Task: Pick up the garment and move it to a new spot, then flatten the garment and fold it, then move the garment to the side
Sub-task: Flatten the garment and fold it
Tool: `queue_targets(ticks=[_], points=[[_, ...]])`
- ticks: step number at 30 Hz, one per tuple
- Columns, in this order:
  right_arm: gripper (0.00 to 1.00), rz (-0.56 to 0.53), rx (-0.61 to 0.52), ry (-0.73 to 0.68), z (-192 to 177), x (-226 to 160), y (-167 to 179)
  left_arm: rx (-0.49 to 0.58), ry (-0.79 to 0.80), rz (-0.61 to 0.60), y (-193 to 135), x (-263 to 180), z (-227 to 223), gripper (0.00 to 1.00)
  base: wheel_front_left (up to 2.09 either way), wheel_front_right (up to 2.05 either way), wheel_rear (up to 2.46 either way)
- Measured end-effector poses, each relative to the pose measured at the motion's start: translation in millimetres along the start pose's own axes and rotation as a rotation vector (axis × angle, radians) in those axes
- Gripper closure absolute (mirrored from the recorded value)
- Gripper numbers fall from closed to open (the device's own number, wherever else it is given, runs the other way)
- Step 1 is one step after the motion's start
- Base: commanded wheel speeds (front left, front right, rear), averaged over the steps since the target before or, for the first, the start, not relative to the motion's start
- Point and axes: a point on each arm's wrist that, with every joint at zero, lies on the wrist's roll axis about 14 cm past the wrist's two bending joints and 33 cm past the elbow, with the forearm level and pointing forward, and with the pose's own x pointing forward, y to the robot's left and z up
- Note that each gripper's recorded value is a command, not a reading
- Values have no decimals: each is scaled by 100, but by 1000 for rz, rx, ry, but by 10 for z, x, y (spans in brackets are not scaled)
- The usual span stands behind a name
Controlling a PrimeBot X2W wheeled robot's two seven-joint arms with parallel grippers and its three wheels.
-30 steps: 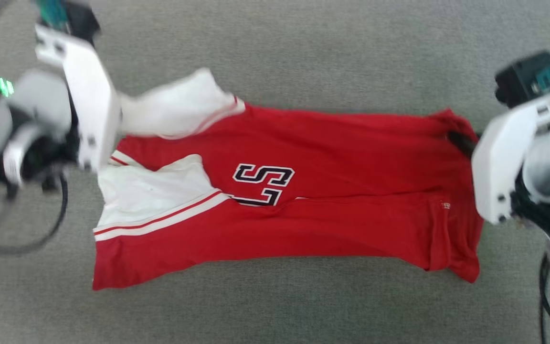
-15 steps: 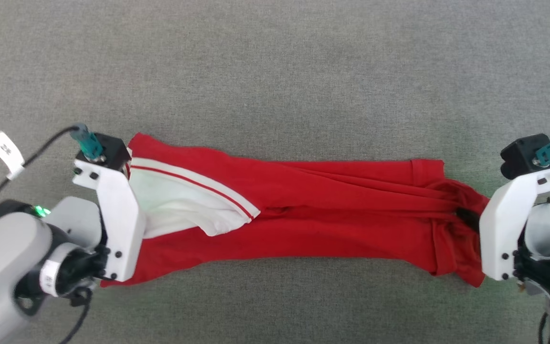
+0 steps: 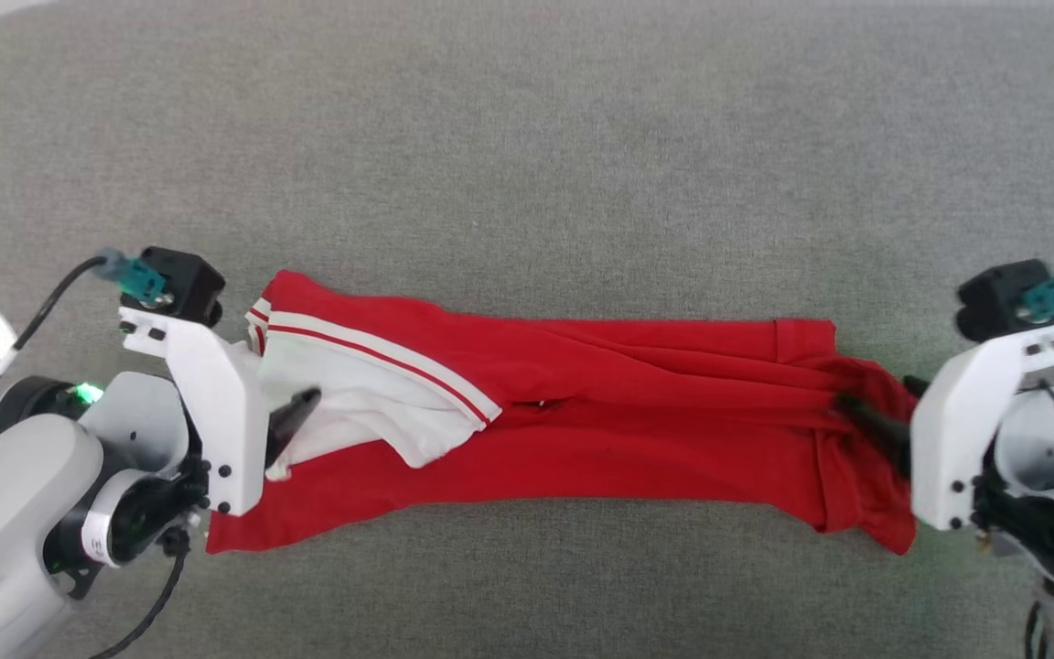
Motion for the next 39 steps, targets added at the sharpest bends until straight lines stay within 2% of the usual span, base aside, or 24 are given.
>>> queue_targets(ticks=[5, 12, 19, 26, 27, 28, 29, 34, 39], points=[[0, -25, 6, -40, 95, -119, -87, 25, -219, -9, -33, -151, 270, 0, 0, 0, 0], [0, -60, 27, 23, -6, -34, -264, 10, -487, 21, 46, -345, 441, 0, 0, 0, 0], [0, -11, 34, 115, -165, 206, -166, -54, -677, 105, 276, -519, 400, 0, 0, 0, 0], [0, 62, 40, 190, -247, 426, 12, -135, -768, 201, 525, -626, 185, 0, 0, 0, 0], [33, 68, 37, 205, -266, 450, 28, -143, -777, 216, 565, -643, 160, 0, 0, 0, 0], [70, 73, 41, 217, -279, 470, 36, -158, -789, 227, 595, -663, 146, 0, 0, 0, 0], [100, 80, 43, 224, -277, 488, 53, -176, -798, 239, 631, -681, 128, 0, 0, 0, 0], [100, 122, 103, 204, -243, 572, 155, -230, -813, 278, 727, -717, -3, 0, 0, 0, 0], [100, 138, 172, 161, -158, 531, 104, -247, -870, 310, 791, -819, -16, 0, 0, 0, 0]])
